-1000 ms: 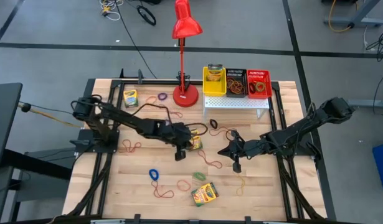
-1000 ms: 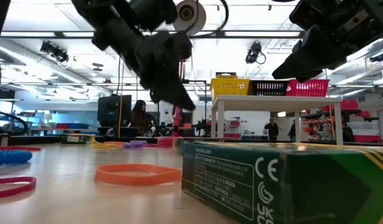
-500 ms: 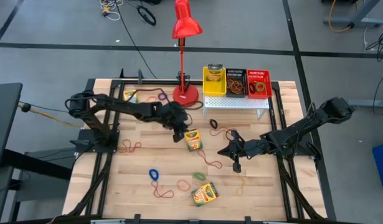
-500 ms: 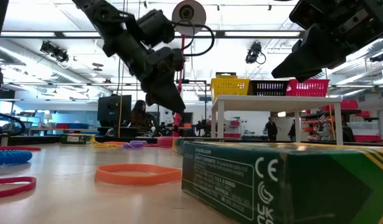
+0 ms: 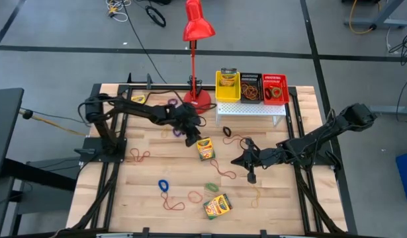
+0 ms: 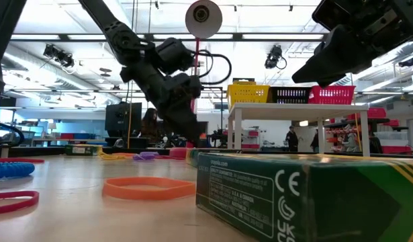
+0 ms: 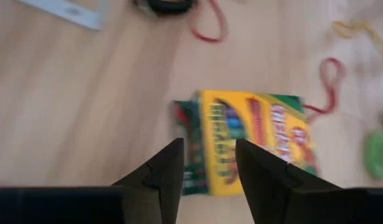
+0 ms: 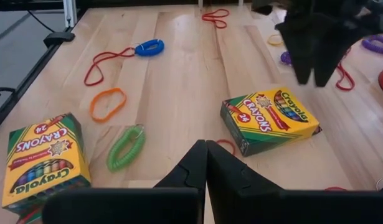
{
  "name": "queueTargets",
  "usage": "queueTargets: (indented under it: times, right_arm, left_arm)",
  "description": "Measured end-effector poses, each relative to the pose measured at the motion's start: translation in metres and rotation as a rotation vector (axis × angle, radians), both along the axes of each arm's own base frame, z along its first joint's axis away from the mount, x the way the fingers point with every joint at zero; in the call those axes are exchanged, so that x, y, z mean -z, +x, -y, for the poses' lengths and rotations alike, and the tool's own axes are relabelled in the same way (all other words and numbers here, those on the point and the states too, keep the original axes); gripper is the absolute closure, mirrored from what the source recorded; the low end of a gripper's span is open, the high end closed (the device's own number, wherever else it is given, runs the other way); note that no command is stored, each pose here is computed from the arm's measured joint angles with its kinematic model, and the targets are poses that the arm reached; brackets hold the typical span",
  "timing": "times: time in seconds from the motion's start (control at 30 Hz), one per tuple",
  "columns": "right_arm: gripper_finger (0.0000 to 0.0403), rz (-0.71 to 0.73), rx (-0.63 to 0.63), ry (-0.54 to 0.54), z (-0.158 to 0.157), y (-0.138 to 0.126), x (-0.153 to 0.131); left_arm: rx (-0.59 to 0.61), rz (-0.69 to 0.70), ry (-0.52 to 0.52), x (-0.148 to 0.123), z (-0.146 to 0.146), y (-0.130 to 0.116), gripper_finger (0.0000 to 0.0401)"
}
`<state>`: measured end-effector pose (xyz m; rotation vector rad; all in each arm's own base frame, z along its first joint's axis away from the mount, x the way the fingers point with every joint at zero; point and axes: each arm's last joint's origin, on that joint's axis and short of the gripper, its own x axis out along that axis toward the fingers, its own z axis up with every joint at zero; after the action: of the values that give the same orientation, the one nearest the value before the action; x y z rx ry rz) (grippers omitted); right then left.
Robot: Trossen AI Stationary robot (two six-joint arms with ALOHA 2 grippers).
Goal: Pick & Place Office Desk Supplies
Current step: Put the crayon box into the yellow bin on the shelf
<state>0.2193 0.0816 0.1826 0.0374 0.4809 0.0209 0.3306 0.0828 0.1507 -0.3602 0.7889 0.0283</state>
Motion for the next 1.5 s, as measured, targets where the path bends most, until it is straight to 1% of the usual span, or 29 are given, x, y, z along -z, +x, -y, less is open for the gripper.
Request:
queueTargets:
  times: [0.07,0.17,0.27,0.47,0.6,0.7,0.83,1.0,1.03,1.13,1.2,1.37,1.43,1.5]
  right_arm:
    - [0.0392,0.003,0.0,0.001,0.0,0.0,0.0]
    - [0.0392,0.004,0.0,0.001,0.0,0.0,0.0]
    - [0.0392,0.012,-0.001,0.004,0.0,0.001,-0.001]
    - [0.0392,0.021,-0.005,0.0,0.0,0.001,-0.002]
    - [0.0392,0.024,-0.01,-0.009,-0.001,0.001,-0.002]
    - [0.0392,0.025,-0.012,-0.013,-0.001,0.001,-0.002]
    - [0.0392,0.025,-0.014,-0.017,-0.001,0.001,-0.002]
    - [0.0392,0.025,-0.016,-0.021,-0.001,0.001,-0.002]
    - [0.0392,0.025,-0.016,-0.021,-0.001,0.001,-0.002]
    - [0.0392,0.025,-0.016,-0.021,-0.001,0.001,-0.002]
    - [0.0392,0.025,-0.014,-0.021,0.0,0.001,-0.002]
    - [0.0392,0.028,0.022,-0.014,0.0,0.001,-0.002]
    - [0.0392,0.017,0.048,-0.002,0.001,0.0,-0.001]
    - [0.0392,0.014,0.085,0.031,0.002,-0.001,0.002]
  left_arm:
    - [0.023,0.009,-0.018,0.002,0.001,0.006,0.0247]
    - [-0.002,-0.001,0.016,0.002,0.0,0.015,0.0247]
    - [-0.001,-0.021,0.019,0.004,-0.002,0.024,0.0247]
    - [0.026,-0.144,0.004,0.011,-0.004,0.035,0.0252]
    - [0.068,-0.143,-0.049,0.012,-0.002,0.036,0.0265]
    - [0.084,-0.157,-0.062,0.013,0.0,0.036,0.0278]
    - [0.117,-0.174,-0.078,0.014,0.002,0.034,0.0313]
    - [0.182,-0.17,-0.026,0.012,0.008,0.033,0.0383]
    - [0.188,-0.172,-0.016,0.012,0.009,0.033,0.0391]
    - [0.188,-0.191,0.023,0.006,0.009,0.032,0.0395]
    - [0.181,-0.203,0.07,-0.002,0.01,0.033,0.0396]
    - [0.163,-0.211,0.216,-0.03,0.014,0.036,0.0397]
    - [0.153,-0.208,0.279,-0.041,0.02,0.036,0.0397]
    - [0.142,-0.201,0.365,-0.05,0.029,0.036,0.0398]
